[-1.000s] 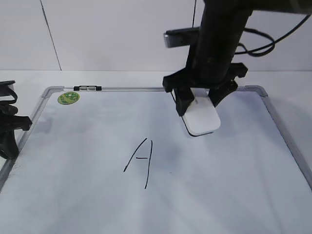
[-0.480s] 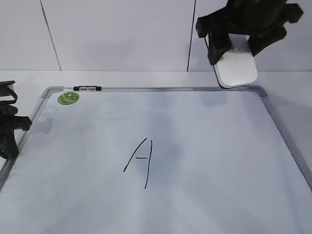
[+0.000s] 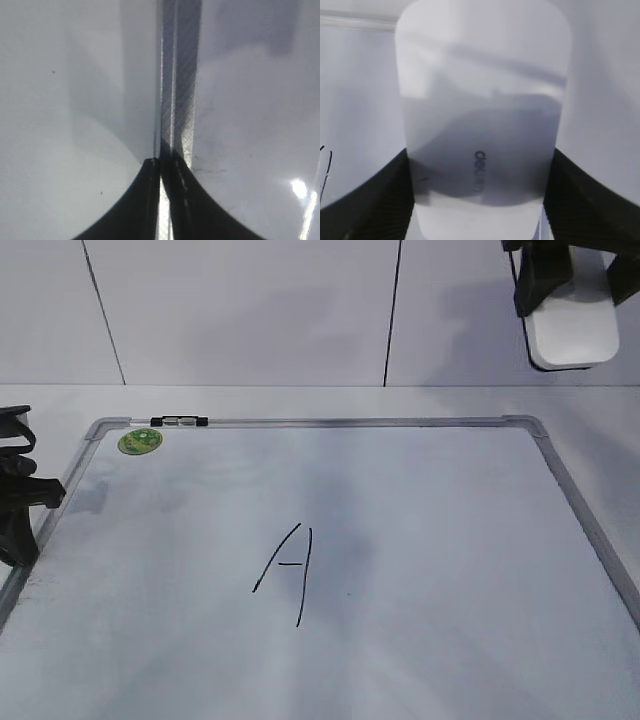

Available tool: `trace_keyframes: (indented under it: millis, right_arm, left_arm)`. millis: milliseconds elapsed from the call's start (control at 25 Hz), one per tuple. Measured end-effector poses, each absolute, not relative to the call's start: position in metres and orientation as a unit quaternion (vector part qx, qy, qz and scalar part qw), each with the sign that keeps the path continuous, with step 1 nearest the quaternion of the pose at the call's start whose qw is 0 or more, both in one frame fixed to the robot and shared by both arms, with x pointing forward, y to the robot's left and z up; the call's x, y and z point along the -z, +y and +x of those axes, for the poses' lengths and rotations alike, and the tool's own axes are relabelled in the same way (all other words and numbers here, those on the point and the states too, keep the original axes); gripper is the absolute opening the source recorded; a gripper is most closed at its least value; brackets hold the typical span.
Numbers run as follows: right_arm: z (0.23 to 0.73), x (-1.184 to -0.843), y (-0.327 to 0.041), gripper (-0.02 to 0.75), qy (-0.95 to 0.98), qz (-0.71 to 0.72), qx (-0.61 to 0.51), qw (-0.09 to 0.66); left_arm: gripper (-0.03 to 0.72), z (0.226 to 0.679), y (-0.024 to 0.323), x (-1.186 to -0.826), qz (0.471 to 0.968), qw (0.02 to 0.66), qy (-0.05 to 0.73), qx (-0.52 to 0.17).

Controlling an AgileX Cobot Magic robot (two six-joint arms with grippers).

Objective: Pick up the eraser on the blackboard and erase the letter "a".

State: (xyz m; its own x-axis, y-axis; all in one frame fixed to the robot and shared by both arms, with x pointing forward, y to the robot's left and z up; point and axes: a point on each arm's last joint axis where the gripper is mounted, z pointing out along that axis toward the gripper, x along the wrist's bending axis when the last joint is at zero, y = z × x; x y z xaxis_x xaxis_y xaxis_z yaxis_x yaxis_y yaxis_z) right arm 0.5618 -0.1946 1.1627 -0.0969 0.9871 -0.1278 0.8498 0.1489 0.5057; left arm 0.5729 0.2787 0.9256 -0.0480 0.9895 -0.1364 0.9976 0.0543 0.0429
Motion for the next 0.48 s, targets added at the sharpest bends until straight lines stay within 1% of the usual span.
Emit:
trace_keyframes:
  millis: [160, 280, 480]
  right_arm:
    - [0.561, -1.167, -0.204, 0.541, 0.715, 0.641, -0.155, 0.231]
    - [0.559, -1.163, -0.209, 0.541, 0.714, 0.645, -0.144, 0.231]
    - [0.553, -1.139, -0.217, 0.541, 0.714, 0.657, -0.103, 0.218]
  left_arm:
    - [0.029, 0.573, 0.279, -0.926, 0.687, 0.064, 0.723, 0.032]
    - [0.029, 0.573, 0.279, -0.926, 0.687, 0.064, 0.723, 0.032]
    - [0.029, 0.573, 0.279, -0.926, 0.687, 0.064, 0.723, 0.032]
